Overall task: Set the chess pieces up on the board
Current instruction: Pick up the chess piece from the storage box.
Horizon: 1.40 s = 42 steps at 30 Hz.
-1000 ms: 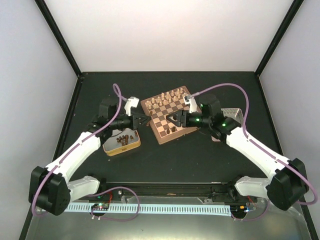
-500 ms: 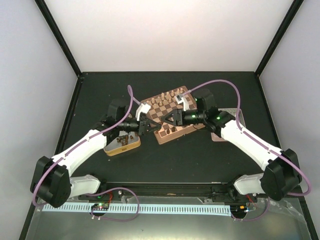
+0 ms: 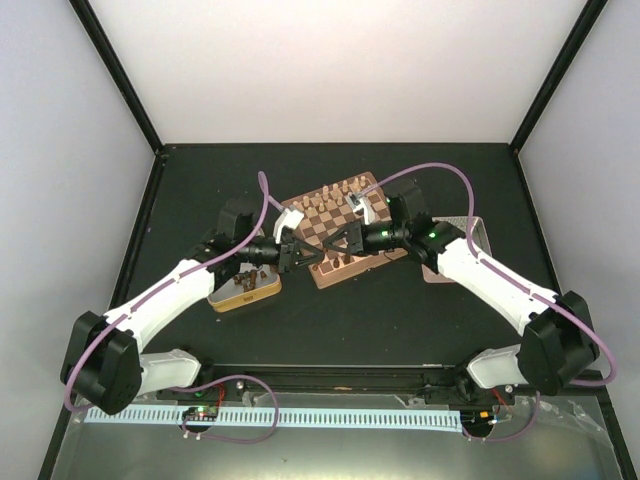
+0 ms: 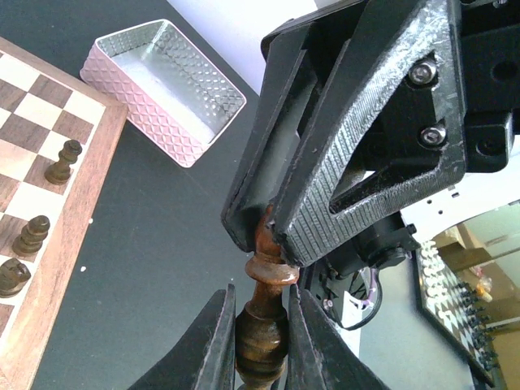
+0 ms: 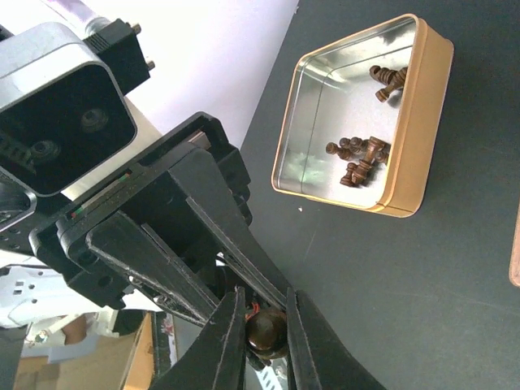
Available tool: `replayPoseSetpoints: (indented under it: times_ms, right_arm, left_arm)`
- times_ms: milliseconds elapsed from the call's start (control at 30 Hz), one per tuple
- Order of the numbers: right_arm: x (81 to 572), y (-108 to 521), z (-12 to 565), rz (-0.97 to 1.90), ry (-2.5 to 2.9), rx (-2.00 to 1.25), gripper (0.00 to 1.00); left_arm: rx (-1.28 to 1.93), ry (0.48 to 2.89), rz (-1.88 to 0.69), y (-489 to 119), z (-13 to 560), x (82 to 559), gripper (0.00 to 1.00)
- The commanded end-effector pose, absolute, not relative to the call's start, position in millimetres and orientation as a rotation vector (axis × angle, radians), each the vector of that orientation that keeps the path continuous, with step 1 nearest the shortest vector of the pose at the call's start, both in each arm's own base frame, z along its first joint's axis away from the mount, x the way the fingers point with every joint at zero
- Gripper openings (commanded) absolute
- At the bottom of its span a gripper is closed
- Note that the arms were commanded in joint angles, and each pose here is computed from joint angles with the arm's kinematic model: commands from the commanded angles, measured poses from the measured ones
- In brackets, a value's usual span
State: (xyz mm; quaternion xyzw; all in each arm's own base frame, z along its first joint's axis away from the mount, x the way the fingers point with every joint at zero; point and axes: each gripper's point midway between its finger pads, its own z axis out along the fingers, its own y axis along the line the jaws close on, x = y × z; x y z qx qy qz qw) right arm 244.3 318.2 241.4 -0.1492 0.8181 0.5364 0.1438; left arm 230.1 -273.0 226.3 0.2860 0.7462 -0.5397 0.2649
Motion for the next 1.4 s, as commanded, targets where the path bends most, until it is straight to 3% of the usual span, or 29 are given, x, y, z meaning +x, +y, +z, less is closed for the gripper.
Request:
replayPoseSetpoints:
  times_ms: [0,100,267,333,433,767,1300,1367]
  right_arm:
    - [240.1,322.9,248.6,1.617,2.333,-0.434,0.09]
    - [239.9,322.7,253.1,1.647,2.313,-0.397,0.07]
    - [245.1,316.6,279.8,1.689,2.181,-0.289,0.06]
    - [248.6,311.6,292.4,1.706,2.116,-0.209,0.06]
    - [253.3,302.3,315.8,1.758,1.987,-0.088,0.06]
    - [270.3,276.8,353.1,1.927,1.773,0.327,0.06]
    - [261.6,270.7,371.5,2.018,1.723,0.378,0.06]
    - [259.7,270.1,372.8,2.020,1.721,0.372,0.06]
  left_arm:
    - [0.849,1.906,-1.464,-279.0,250.5,229.3,0.07]
    - [0.847,1.901,-1.468,-278.6,254.6,228.3,0.17]
    - [0.799,1.879,-1.481,-275.6,269.8,226.1,0.56]
    - [0.743,1.851,-1.497,-273.1,277.4,225.9,0.64]
    - [0.630,1.817,-1.494,-267.1,287.3,229.5,0.69]
    - [0.389,1.611,-1.555,-255.4,339.8,240.2,0.66]
    - [0.413,1.513,-1.587,-272.1,370.0,243.0,0.46]
    - [0.418,1.507,-1.591,-273.9,371.5,242.0,0.40]
